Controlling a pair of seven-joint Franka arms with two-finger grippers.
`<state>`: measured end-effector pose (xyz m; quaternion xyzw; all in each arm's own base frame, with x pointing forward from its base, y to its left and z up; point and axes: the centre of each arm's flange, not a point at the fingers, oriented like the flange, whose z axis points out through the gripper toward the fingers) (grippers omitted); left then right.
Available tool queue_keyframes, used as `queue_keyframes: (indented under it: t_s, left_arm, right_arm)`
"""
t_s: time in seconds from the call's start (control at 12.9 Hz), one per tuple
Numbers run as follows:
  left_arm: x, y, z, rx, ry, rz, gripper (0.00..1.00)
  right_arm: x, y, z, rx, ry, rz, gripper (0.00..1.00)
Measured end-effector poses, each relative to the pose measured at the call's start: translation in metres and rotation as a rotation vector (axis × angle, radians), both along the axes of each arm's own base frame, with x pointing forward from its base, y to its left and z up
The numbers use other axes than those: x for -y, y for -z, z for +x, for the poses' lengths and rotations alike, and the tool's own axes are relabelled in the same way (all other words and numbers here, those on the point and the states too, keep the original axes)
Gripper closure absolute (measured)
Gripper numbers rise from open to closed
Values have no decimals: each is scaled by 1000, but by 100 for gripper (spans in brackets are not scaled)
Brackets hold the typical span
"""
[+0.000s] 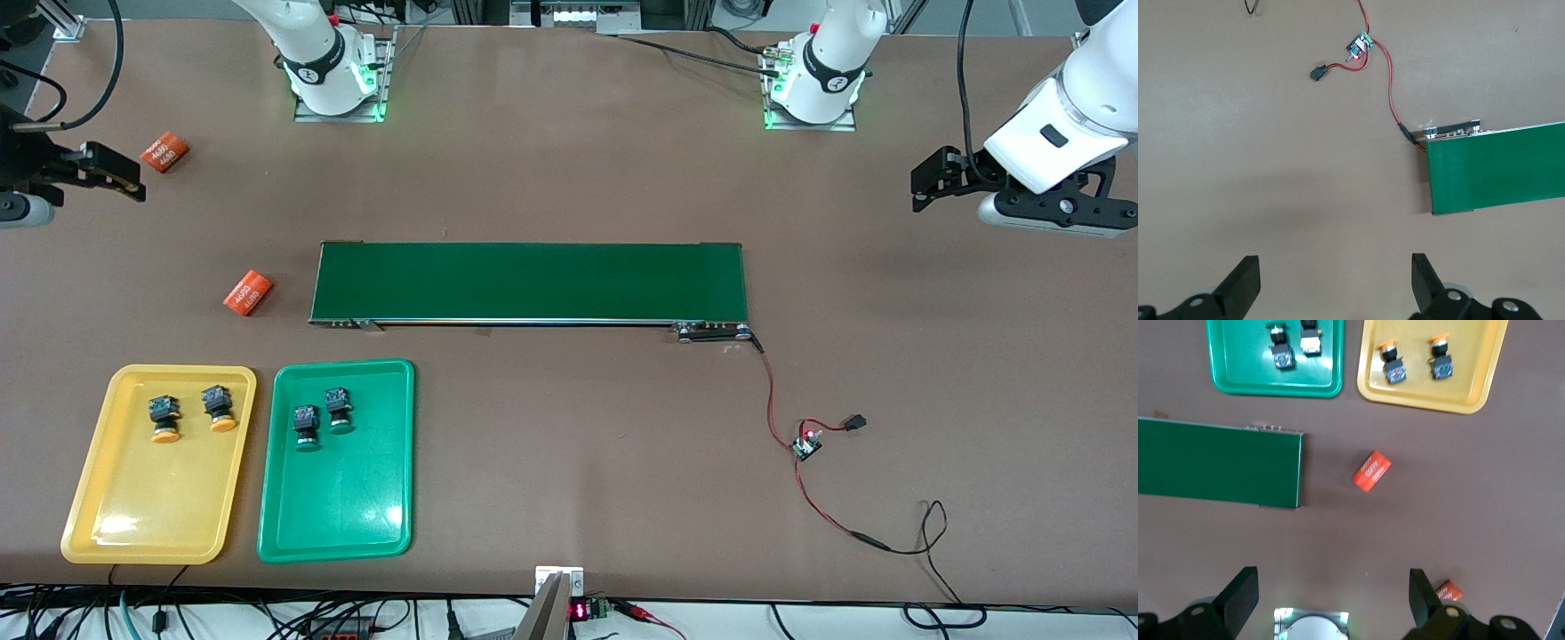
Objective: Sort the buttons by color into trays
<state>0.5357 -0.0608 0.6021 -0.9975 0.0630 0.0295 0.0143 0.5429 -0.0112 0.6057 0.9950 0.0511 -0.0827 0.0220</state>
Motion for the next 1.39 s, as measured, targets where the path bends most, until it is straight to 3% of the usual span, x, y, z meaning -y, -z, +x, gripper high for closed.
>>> queue_keyframes:
  t_s: [0.23,1.39]
  left_arm:
    - [0,0,0,0,0,0,0]
    - [0,0,0,-1,0,0,0]
  right_arm:
    - [-4,1,-2,-19,1,14,0]
    - [-9,-1,-2,-14,58,4,0]
